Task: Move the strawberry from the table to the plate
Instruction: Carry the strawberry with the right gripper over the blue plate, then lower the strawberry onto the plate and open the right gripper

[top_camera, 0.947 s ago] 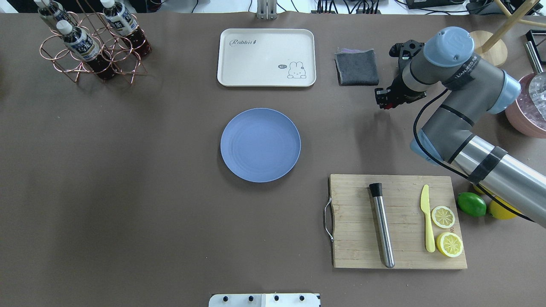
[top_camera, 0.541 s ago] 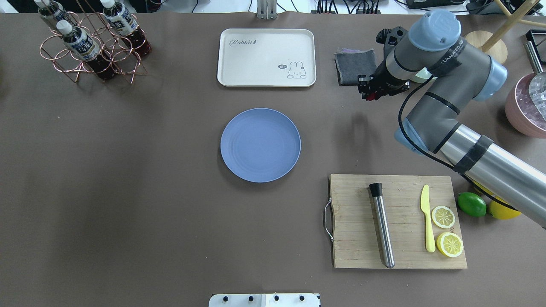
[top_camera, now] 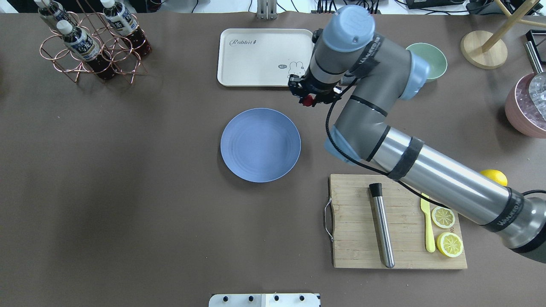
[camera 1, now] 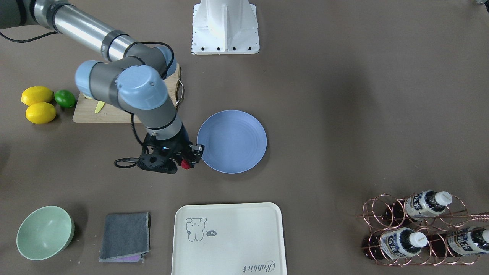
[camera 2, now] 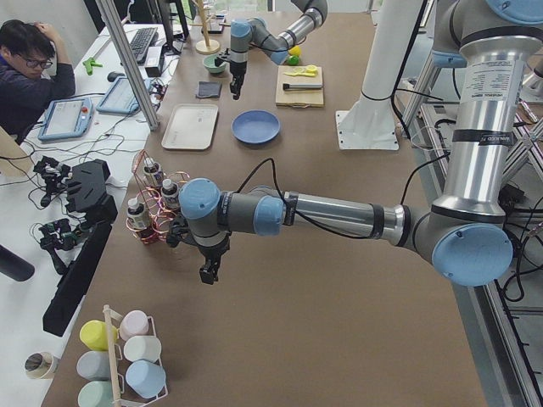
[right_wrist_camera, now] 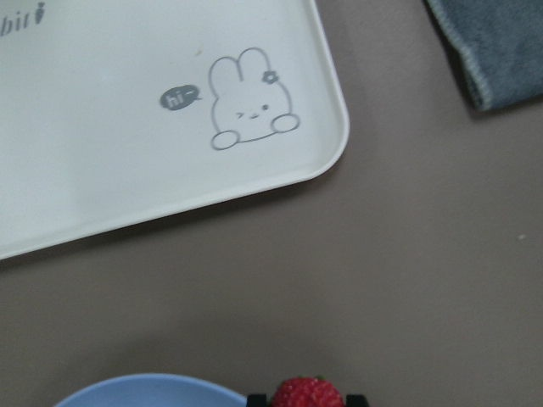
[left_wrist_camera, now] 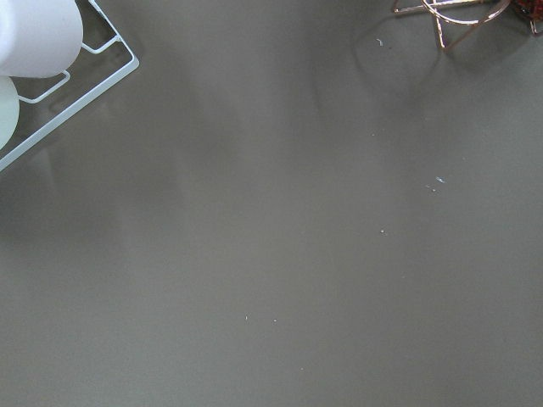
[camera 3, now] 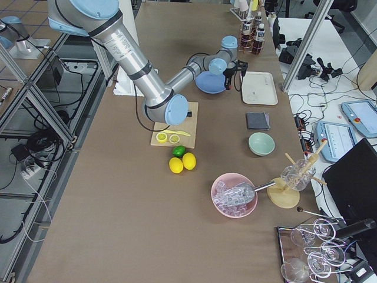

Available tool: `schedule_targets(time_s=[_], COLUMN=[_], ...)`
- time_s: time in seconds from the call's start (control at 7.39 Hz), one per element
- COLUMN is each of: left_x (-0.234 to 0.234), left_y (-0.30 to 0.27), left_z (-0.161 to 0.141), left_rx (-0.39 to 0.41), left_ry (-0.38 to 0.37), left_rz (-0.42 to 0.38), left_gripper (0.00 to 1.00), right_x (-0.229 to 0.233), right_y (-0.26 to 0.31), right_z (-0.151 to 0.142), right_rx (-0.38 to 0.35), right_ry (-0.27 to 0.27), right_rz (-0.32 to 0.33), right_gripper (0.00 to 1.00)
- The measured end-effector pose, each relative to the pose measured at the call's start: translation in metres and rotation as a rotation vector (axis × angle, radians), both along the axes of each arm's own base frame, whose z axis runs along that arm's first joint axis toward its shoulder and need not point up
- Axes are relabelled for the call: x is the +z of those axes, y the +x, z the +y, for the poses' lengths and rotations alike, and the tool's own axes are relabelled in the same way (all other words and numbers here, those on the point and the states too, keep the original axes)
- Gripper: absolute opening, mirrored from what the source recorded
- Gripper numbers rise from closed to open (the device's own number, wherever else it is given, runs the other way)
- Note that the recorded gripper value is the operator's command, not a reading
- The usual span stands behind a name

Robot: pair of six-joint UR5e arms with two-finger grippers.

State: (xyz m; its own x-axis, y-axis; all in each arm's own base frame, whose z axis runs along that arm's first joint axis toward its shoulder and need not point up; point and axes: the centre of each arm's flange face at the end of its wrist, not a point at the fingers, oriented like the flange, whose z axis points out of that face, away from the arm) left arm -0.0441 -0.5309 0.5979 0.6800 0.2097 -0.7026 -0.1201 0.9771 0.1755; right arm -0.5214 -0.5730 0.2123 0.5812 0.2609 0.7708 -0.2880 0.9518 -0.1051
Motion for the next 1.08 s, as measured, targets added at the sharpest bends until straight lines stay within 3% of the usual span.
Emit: schedule_targets(time_s=[0.27, 0.54, 1.08], left_x=[-0.001, -0.001, -0.002], left_y=[-0.001, -0.001, -0.001], left_z=[0.0, 0.0, 0.0], left_rx=[-0.001, -0.001, -0.001], left_ry=[0.003, 0.004, 0.007], left_rz=[0.0, 0.0, 0.0], left_gripper=[0.98, 0.98, 0.98], right_x=[-0.037, -0.038, -0.02], right_y=[-0.058, -0.096, -0.121], right_z=[0.031, 0.067, 0.089], right_rx=[0.053, 0.072, 0.061], right_ry=[-0.039, -0.032, -0.017], right_rz=[-0.009, 0.01, 0.054], right_gripper=[0.0, 0.0, 0.0])
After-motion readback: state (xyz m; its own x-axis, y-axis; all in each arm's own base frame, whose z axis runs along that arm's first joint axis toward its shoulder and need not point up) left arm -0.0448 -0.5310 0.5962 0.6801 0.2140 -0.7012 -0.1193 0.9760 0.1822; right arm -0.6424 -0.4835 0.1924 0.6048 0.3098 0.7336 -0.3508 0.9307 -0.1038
